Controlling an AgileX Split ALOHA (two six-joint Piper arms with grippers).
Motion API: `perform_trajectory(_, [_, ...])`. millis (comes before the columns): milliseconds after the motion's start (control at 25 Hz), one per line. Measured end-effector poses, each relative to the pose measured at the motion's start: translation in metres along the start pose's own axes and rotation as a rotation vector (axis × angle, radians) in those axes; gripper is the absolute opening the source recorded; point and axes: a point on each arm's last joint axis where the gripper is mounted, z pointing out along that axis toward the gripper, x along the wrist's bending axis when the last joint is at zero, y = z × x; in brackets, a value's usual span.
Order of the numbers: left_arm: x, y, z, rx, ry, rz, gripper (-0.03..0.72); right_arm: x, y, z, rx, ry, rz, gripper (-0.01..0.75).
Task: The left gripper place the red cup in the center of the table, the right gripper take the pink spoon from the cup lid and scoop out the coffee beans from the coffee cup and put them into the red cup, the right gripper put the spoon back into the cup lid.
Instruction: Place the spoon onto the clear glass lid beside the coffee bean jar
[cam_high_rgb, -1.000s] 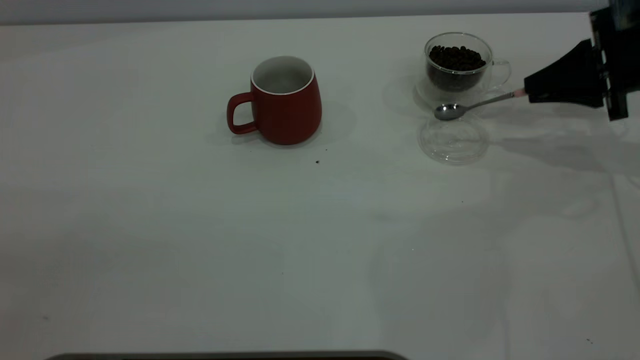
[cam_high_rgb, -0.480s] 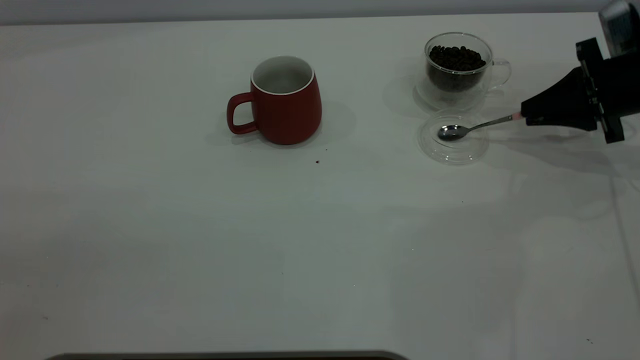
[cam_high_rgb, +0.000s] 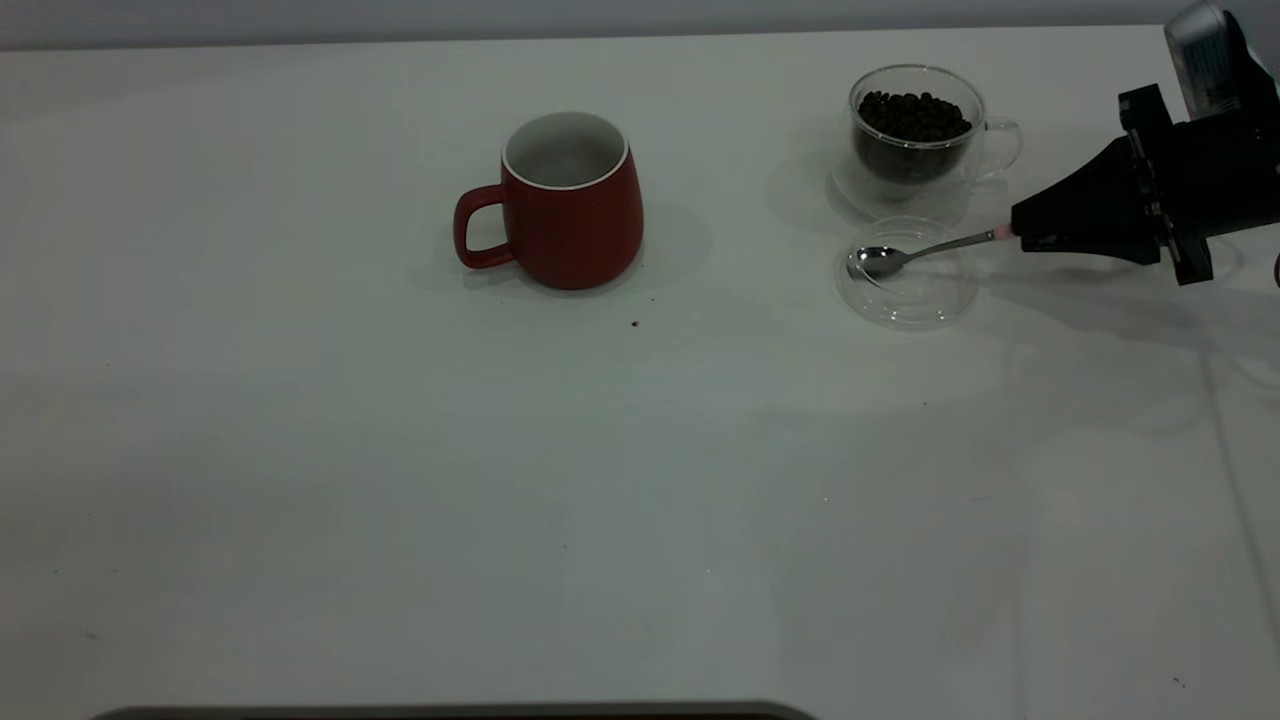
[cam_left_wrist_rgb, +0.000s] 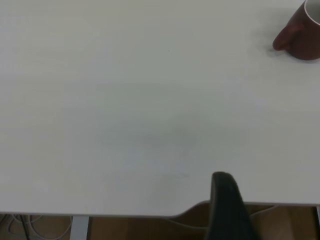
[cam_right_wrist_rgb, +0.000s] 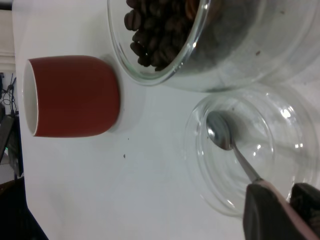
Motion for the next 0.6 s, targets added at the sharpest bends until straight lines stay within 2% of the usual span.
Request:
perform_trajectory(360, [0.0000,0.0000,0.0000,0.000,0.000,0.000,0.493,-0.0020,-0.0007,0.0000,0.008,-0.021,-0.069,0.487])
perform_trajectory(480, [0.0000,0.0000,0.0000,0.000,0.000,0.000,0.493,-0.0020,-0.0007,0.0000,0.008,-0.022,-0.102,0.540])
perform_trajectory(600, [0.0000,0.0000,0.0000,0.000,0.000,0.000,0.493,-0.0035,-0.0002,0.0000,0.005,-0.038,-0.133,0.562])
